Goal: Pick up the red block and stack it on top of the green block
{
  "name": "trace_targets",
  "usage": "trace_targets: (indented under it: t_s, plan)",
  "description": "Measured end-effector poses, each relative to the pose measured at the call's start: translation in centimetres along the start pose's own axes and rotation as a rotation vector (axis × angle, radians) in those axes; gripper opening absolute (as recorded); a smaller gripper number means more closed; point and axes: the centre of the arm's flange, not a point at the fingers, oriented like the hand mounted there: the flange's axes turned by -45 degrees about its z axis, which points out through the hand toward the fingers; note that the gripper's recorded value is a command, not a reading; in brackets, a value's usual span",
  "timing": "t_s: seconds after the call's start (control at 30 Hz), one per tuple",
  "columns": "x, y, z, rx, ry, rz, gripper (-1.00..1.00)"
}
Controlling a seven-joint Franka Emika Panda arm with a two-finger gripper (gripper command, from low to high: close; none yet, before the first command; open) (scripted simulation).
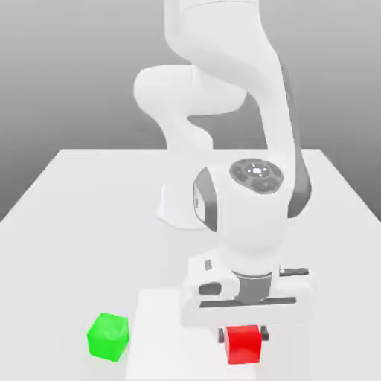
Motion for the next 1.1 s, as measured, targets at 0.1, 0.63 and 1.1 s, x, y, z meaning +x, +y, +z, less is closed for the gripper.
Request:
trace_targets:
  t_s: [0.1,0.63,1.1]
  plan:
    - [0.0,0.0,0.2,0.000,0.000,0.000,-1.00]
    - [-0.9,13.5,-8.0,-0.019,-0.009,-0.017,-1.00]
    - [-3.5,21.7,-3.8,0.000,-0.002,-0.040,1.00]
